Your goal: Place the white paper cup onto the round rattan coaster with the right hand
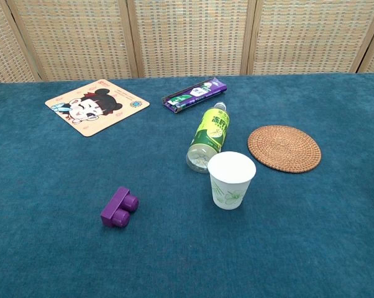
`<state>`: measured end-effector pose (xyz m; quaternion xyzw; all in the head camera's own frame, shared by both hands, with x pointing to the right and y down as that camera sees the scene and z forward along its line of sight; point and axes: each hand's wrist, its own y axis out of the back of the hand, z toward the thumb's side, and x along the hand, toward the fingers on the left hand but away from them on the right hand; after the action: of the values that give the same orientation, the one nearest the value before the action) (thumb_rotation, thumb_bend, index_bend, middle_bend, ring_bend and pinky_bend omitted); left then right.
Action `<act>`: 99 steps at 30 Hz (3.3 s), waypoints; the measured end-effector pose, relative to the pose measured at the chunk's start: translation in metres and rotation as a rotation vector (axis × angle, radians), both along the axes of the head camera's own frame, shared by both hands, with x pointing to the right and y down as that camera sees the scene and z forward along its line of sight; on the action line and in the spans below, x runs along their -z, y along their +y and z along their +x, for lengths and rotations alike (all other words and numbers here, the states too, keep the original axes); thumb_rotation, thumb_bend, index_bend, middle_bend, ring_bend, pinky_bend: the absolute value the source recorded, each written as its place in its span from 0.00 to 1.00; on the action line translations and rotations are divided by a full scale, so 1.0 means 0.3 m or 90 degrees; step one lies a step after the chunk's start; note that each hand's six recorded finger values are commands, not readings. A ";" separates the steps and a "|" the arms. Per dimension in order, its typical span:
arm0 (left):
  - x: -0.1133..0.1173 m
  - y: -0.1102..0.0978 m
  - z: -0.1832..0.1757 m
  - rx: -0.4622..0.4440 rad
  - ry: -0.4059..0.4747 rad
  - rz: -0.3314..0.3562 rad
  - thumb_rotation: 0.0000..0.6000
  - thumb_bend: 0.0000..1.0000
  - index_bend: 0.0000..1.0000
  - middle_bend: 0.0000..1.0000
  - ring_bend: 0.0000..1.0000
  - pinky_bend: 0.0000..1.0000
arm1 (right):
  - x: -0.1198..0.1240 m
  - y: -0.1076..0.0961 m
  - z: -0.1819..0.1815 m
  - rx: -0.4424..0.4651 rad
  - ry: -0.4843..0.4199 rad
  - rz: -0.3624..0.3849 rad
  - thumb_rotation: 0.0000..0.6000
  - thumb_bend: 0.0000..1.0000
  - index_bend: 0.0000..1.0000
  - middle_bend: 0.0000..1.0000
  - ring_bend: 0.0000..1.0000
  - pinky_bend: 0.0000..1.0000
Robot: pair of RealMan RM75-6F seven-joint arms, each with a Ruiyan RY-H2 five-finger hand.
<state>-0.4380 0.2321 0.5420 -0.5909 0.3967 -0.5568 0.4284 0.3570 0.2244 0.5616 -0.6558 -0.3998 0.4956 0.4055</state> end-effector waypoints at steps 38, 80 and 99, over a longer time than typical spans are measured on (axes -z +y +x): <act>-0.002 -0.016 -0.038 0.019 0.017 -0.003 0.00 0.05 0.00 0.00 0.00 0.00 | -0.190 -0.167 -0.679 0.212 -0.091 -0.175 1.00 0.03 0.20 0.05 0.00 0.07; -0.021 -0.015 -0.043 0.018 0.013 -0.011 0.00 0.05 0.00 0.00 0.00 0.00 | -0.388 -0.208 -0.715 0.196 -0.024 -0.255 1.00 0.03 0.40 0.16 0.03 0.16; -0.018 -0.014 -0.046 0.019 0.012 -0.008 0.00 0.05 0.00 0.00 0.00 0.00 | -0.297 -0.287 -0.642 0.177 0.006 -0.213 1.00 0.03 0.43 0.17 0.03 0.16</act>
<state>-0.4518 0.2278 0.5473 -0.5928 0.4063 -0.5600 0.4122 0.1645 0.1384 0.6508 -0.7602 -0.2159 0.4977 0.3574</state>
